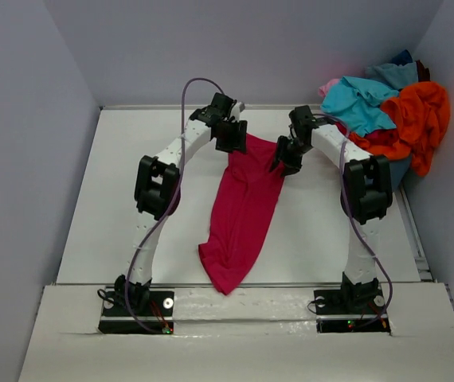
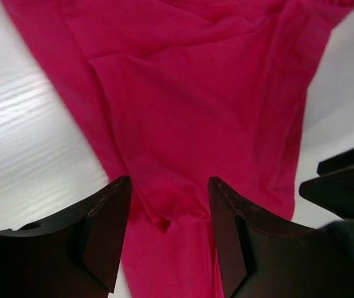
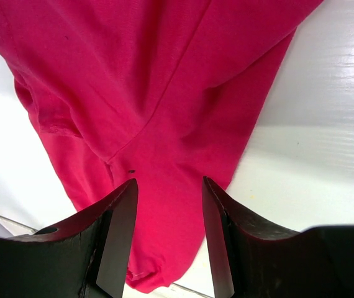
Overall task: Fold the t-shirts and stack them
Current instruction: Fold the tshirt
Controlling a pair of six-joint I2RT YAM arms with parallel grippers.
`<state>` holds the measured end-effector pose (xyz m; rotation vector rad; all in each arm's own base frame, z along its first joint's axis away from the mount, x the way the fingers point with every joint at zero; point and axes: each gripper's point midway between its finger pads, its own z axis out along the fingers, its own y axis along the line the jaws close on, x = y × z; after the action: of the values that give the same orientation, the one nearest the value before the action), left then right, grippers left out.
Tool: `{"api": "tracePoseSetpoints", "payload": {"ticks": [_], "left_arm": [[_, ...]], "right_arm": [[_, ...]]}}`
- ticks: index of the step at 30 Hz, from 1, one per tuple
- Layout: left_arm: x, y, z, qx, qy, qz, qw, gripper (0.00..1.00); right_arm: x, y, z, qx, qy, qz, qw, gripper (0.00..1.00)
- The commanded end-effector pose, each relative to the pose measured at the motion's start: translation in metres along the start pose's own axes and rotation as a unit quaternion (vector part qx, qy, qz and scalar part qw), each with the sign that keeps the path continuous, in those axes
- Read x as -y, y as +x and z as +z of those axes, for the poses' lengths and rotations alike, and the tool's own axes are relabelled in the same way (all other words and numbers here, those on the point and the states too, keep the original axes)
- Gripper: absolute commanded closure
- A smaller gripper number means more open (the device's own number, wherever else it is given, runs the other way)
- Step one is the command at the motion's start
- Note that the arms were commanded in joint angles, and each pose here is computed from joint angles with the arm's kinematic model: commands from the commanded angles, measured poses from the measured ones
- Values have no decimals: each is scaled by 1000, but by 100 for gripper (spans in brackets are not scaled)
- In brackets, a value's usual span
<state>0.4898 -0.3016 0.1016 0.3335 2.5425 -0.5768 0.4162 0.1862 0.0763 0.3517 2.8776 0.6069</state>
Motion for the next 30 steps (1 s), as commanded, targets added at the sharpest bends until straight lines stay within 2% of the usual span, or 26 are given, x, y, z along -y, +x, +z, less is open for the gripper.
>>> {"api": "tracePoseSetpoints", "payload": {"ticks": [1,4,13,18,23,24,30], "left_arm": [[48,-12,-26,20,142,16,989,37],[70,-11,-31,9,223,8,975,37],[65,7,-8,-25,234,-8,972,37],[44,19,6,-44,193,-28,980,37],[26,17,16,-32,140,-31,989,37],[17,37,24,-66,124,-47,989,37],[-8,53,36,-87,76,-61,991,37]], "right_arm": [[-20,-14,-10,31,-15,-10,999,49],[-18,-14,-6,31,-13,-4,999,49],[-17,-23,7,41,-9,17,999,49],[-25,-28,5,49,-25,24,998,49],[-29,-35,1,63,-29,21,997,49],[-29,-36,1,64,-28,21,997,49],[-30,-44,3,71,-23,24,997,49]]}}
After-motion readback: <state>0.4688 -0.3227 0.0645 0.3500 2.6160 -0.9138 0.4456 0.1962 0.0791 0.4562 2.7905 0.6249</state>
